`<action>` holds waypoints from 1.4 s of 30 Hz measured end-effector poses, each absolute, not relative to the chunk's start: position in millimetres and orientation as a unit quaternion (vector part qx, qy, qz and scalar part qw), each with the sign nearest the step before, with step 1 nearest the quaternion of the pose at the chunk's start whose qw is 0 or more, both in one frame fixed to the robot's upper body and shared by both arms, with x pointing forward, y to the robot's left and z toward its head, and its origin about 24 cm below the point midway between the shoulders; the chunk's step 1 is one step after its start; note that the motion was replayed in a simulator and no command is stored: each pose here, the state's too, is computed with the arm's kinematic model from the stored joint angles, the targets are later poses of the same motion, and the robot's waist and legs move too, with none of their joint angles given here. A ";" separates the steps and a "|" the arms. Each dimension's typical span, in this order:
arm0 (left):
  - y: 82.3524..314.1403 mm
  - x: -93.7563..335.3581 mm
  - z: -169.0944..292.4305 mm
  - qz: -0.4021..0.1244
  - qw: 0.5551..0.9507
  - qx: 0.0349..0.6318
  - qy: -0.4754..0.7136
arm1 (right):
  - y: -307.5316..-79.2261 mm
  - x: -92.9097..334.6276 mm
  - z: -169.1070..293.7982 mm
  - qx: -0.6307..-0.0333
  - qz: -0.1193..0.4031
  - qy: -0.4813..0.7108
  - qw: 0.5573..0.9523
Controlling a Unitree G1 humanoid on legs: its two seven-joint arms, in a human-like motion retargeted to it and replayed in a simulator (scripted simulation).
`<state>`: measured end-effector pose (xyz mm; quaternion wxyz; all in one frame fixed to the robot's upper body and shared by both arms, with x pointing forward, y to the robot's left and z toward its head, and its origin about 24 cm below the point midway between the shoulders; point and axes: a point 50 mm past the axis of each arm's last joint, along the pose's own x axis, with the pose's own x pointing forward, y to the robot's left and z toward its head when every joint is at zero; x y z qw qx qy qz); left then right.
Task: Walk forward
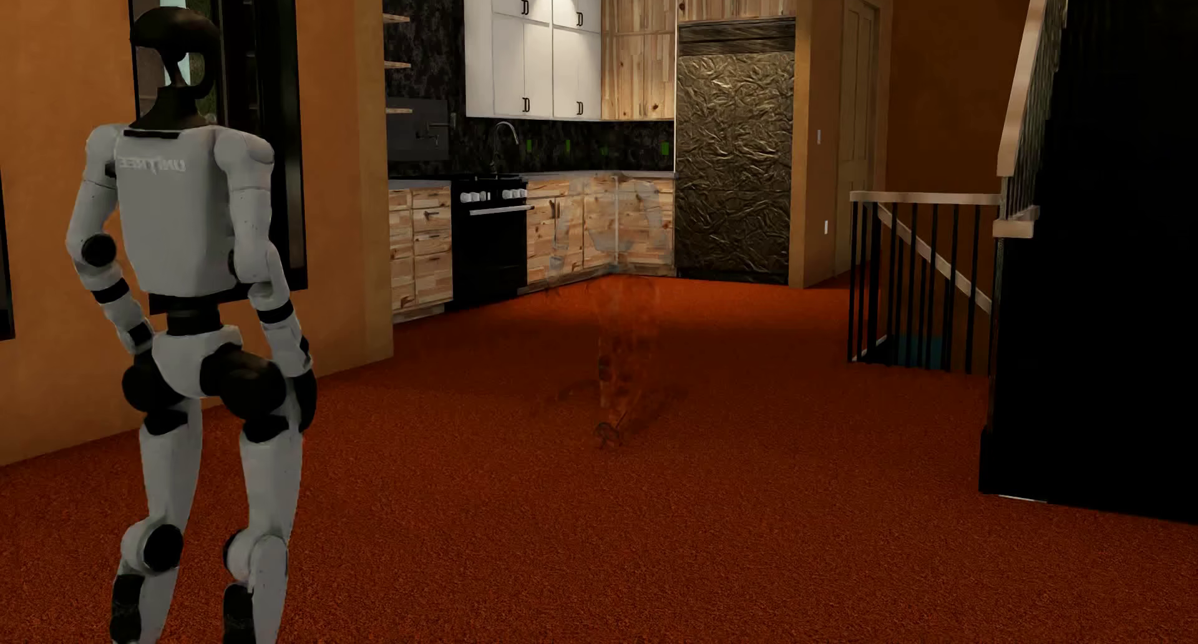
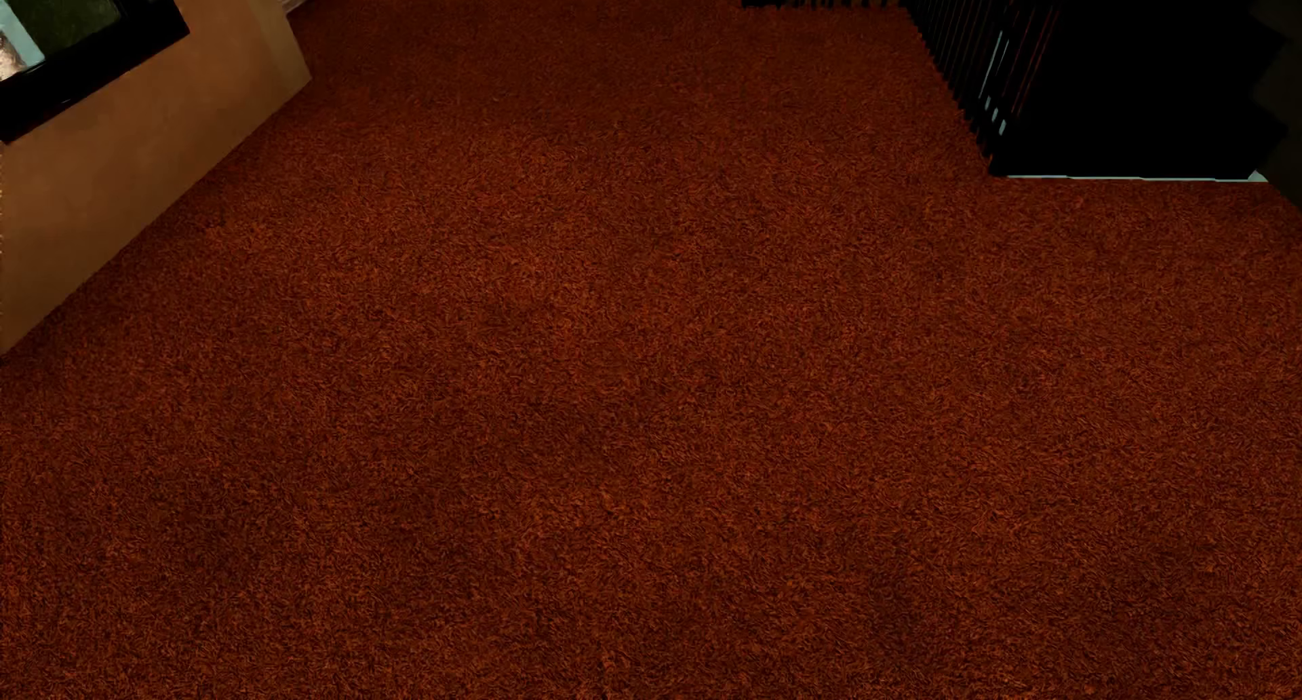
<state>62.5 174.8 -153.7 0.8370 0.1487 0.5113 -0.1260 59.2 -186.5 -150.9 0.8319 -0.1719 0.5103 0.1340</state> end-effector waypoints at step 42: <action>219.7 65.1 -147.0 -0.035 0.844 0.148 0.515 | -145.8 149.7 -107.8 -0.186 0.199 0.339 0.900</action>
